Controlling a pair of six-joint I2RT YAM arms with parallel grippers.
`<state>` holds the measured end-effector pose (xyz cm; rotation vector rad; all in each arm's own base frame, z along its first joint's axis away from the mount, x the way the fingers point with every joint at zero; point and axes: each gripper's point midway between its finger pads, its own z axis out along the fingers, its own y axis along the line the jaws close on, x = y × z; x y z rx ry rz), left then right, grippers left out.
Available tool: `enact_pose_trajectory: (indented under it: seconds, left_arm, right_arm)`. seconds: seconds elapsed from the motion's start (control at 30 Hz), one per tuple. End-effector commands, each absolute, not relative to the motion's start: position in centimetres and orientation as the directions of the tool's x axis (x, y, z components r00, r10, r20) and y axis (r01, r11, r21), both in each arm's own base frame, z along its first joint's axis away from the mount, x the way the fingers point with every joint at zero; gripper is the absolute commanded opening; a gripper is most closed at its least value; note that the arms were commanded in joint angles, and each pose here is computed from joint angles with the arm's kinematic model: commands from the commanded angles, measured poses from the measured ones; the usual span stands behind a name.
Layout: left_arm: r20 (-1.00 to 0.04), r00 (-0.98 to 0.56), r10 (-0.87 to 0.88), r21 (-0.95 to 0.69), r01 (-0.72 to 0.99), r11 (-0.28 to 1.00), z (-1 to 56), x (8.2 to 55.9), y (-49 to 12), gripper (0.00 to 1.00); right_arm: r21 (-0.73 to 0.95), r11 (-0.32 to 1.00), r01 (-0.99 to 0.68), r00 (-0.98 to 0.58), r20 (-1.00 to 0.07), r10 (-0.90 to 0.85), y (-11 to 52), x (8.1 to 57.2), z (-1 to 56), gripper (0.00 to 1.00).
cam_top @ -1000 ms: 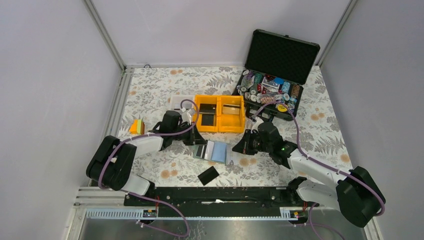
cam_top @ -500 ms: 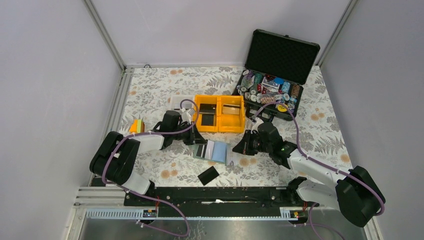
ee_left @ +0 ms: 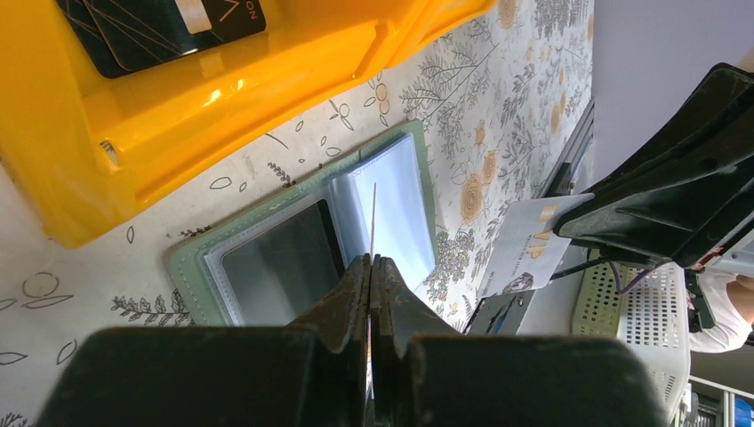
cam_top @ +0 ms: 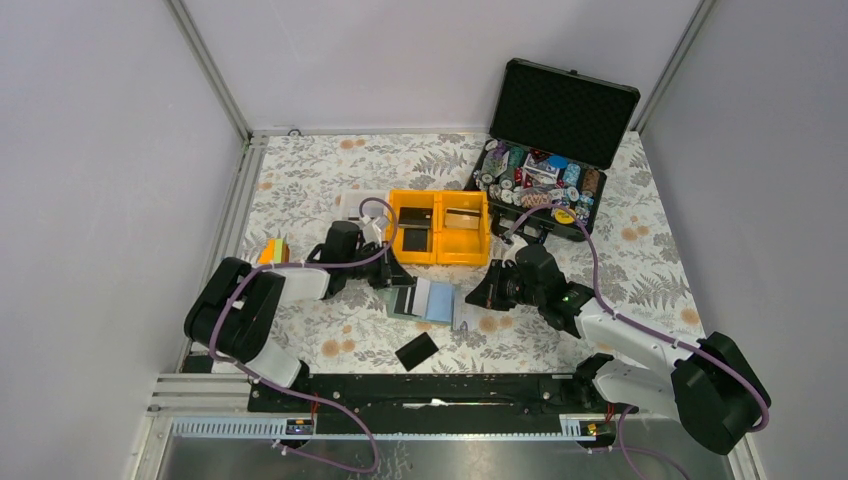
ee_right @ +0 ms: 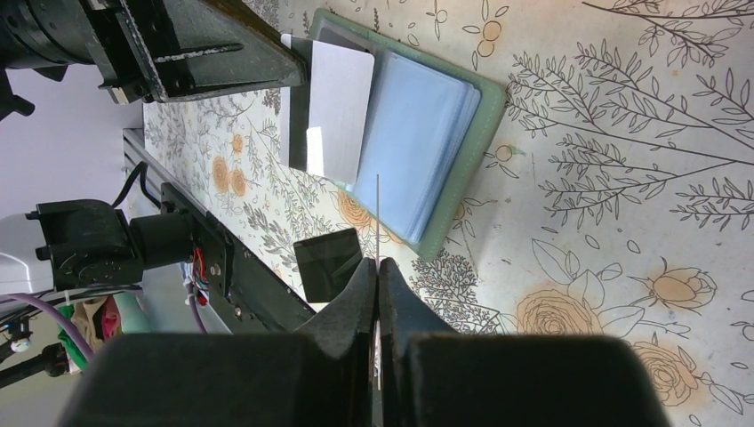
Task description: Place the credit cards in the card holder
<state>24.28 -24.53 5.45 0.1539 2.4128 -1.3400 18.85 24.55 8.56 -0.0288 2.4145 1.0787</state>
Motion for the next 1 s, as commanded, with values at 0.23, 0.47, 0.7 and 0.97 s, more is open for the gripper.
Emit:
enact_pose_trajectory:
  seconds: [0.23,0.47,0.7,0.97]
  left_arm:
    - [-0.354,-0.923,-0.152,-0.852,0.251,0.460,6.1,24.8,-25.1,0.00]
    - [-0.336,-0.926,-0.173,-0.845,0.215,0.490,5.4,24.2,-24.5,0.00]
    - [-0.337,-0.917,-0.214,-0.837,0.188,0.514,5.1,24.3,-24.0,0.00]
    - [-0.341,-0.906,-0.251,-0.848,0.182,0.498,5.4,25.2,-24.2,0.00]
  right_arm:
    - [0.688,0.694,-0.211,-0.863,-0.464,0.198,24.1,19.3,9.2,0.00]
    - [0.680,0.704,-0.207,-0.857,-0.472,0.204,23.8,19.3,9.3,0.00]
    - [0.674,0.709,-0.208,-0.853,-0.480,0.207,23.5,19.2,9.5,0.00]
    - [0.670,0.714,-0.203,-0.852,-0.480,0.209,23.3,19.1,9.3,0.00]
